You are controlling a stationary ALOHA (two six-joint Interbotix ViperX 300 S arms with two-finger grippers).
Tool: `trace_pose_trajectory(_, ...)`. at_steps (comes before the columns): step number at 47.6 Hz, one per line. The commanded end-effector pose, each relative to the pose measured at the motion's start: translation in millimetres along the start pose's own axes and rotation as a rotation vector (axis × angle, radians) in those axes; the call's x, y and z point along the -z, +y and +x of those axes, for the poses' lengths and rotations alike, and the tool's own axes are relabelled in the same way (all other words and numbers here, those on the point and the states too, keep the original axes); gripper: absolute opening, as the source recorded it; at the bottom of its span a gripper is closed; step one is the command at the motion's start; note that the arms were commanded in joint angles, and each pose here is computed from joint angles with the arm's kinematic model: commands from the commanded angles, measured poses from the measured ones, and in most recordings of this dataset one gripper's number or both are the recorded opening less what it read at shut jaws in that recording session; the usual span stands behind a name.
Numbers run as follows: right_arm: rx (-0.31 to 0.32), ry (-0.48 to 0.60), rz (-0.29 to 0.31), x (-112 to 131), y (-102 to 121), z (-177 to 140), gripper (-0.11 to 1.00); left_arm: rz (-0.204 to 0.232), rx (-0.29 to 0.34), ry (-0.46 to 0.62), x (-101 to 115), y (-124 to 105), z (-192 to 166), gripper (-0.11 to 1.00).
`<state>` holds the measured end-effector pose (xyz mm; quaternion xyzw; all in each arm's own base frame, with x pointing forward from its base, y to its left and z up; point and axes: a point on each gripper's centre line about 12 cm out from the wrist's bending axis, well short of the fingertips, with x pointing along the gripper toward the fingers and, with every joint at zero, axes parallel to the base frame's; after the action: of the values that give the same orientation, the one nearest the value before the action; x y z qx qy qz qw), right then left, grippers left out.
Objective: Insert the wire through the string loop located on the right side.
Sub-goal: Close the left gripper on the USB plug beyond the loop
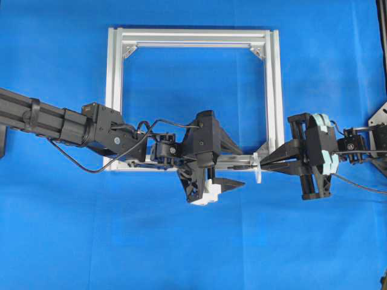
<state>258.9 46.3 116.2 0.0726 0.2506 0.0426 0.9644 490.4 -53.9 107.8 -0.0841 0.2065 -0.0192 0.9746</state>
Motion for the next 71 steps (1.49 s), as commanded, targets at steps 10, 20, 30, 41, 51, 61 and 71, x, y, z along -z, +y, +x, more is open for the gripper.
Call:
trace_pose_trajectory(10,-0.003,-0.029,0.003,-8.0,1.3,1.6,-0.04,0.004,0.012,-0.040,-15.8,-4.9,-2.4,0.84)
trace_pose_trajectory(20,-0.005,-0.029,0.003,-7.9,1.7,1.6,-0.04,0.003,0.012,-0.042,-16.4,-4.9,-2.2,0.83)
trace_pose_trajectory(30,-0.005,-0.029,0.003,-7.9,1.7,1.6,-0.04,0.006,0.012,-0.045,-17.5,-5.2,-1.4,0.74)
trace_pose_trajectory(41,-0.006,-0.035,0.003,-9.2,1.9,1.6,-0.04,0.010,0.009,-0.045,-18.0,-3.0,-1.4,0.10)
trace_pose_trajectory(51,-0.006,-0.028,0.000,-7.9,1.9,1.6,-0.04,0.025,0.008,-0.047,-18.6,-3.1,-1.2,0.08)
trace_pose_trajectory(61,-0.006,-0.027,0.000,-7.7,1.8,1.6,-0.02,0.024,0.008,-0.047,-19.1,-3.2,-1.5,0.08)
trace_pose_trajectory(71,-0.003,-0.015,0.009,-6.5,1.5,1.4,0.29,0.024,0.008,-0.048,-19.8,-3.3,-1.8,0.08)
